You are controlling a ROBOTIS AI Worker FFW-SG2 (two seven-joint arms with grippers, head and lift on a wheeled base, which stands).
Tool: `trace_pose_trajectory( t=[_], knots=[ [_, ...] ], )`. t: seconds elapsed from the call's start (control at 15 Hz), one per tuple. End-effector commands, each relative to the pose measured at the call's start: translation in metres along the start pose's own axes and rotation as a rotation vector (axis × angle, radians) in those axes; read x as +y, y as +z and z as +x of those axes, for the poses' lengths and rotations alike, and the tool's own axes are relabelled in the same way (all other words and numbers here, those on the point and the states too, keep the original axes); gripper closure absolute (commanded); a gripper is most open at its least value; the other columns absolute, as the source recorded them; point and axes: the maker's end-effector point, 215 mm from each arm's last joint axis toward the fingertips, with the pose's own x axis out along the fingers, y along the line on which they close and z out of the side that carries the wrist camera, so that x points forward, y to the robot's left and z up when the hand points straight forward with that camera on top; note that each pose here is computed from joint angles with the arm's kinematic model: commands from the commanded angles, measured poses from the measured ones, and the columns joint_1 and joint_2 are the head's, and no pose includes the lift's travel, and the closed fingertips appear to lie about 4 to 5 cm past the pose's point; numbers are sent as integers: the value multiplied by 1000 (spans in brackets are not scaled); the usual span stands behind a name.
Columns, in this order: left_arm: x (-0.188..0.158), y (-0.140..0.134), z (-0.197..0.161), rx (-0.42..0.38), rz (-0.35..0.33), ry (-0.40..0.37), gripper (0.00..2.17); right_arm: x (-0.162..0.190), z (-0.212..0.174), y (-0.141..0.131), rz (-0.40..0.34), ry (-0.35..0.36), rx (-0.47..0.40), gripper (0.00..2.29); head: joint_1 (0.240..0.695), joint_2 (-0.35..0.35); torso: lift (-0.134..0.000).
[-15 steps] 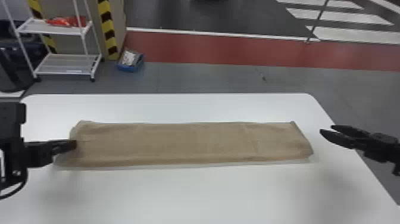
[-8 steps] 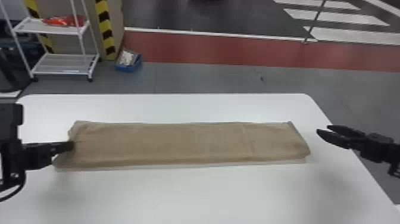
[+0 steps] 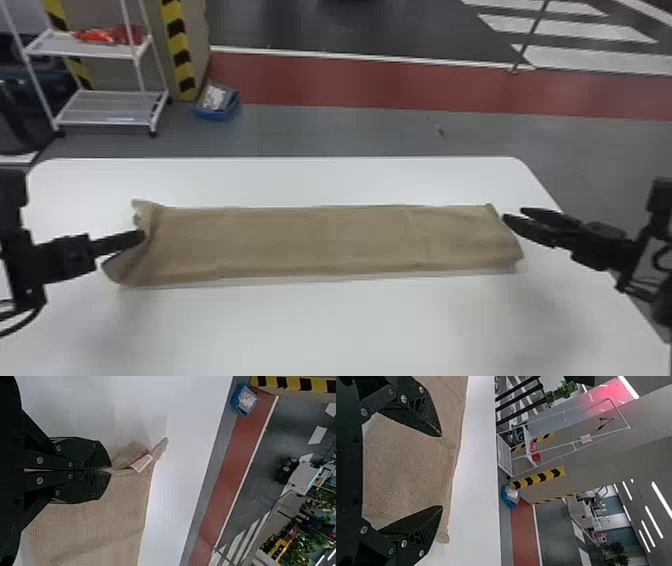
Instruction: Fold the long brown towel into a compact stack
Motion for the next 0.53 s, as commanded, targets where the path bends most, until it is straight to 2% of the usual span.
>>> trace_pose_trajectory(
  t=[0.0, 0.13, 0.27, 0.47],
  knots=[
    [-28, 5, 5, -6, -32, -68, 1889, 21, 20, -2, -17, 3, -9, 279, 695, -124, -124],
    [-51, 10, 14, -12, -41, -97, 1889, 27, 28, -10, -31, -5, 1, 279, 695, -121, -124],
    [-79, 5, 26, 6, -31, -129, 1889, 29, 28, -6, -43, -3, -18, 279, 695, -124, -124],
    [-131, 1, 52, -9, 24, -144, 1889, 20, 10, -6, -21, -21, -67, 279, 695, -156, -124]
  ],
)
